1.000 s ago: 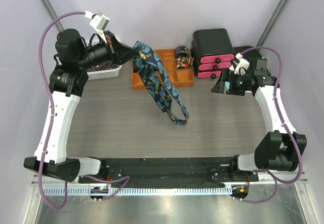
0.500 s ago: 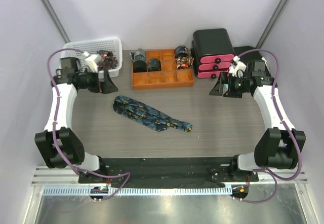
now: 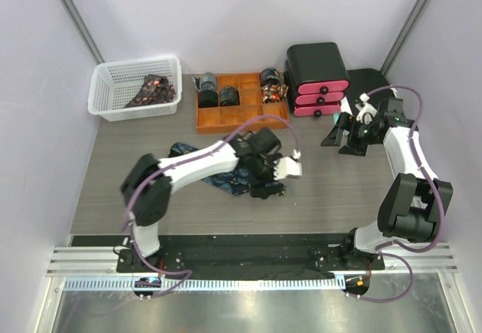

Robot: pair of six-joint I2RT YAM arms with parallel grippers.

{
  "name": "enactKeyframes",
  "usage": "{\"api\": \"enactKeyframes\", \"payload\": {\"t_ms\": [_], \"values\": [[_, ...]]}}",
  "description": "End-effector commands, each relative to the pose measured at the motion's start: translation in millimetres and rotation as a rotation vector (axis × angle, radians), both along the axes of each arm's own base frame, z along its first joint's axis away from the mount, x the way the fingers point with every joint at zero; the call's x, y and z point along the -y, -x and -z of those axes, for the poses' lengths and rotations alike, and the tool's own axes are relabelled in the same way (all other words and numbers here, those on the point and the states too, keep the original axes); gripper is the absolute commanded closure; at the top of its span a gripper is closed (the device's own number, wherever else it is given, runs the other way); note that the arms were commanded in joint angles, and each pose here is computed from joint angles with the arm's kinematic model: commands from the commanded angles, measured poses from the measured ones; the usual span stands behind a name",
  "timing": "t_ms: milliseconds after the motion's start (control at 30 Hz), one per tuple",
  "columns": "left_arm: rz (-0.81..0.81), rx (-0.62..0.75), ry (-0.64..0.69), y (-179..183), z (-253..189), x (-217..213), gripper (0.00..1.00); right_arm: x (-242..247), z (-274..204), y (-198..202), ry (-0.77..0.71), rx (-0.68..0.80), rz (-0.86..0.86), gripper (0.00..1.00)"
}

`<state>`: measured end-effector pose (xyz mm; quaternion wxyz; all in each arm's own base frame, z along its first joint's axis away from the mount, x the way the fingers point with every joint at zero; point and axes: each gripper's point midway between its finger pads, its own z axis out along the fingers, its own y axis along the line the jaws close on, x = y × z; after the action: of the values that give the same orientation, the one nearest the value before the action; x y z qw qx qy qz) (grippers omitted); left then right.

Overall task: Roll the ties
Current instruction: Place the tie at the center of the board.

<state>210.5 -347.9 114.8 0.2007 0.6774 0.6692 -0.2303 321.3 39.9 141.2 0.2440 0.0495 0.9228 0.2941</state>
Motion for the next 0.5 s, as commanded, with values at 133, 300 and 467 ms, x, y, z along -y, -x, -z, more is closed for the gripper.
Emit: {"api": "enactKeyframes", "payload": {"t_ms": [133, 300, 467], "values": [[0.140, 0.210, -0.072, -25.1, 37.9, 67.3, 0.40, 8.4, 0.9, 4.1, -0.053, -0.011, 0.043, 0.13], [0.167, 0.239, -0.128, -30.4, 69.5, 75.3, 0.47, 7.6, -1.3, 6.0, -0.053, -0.002, 0.043, 0.14], [0.125, 0.264, -0.107, -35.2, 54.7, 70.9, 0.87, 6.1, 0.4, 5.2, -0.062, -0.003, 0.037, 0.17]]}}
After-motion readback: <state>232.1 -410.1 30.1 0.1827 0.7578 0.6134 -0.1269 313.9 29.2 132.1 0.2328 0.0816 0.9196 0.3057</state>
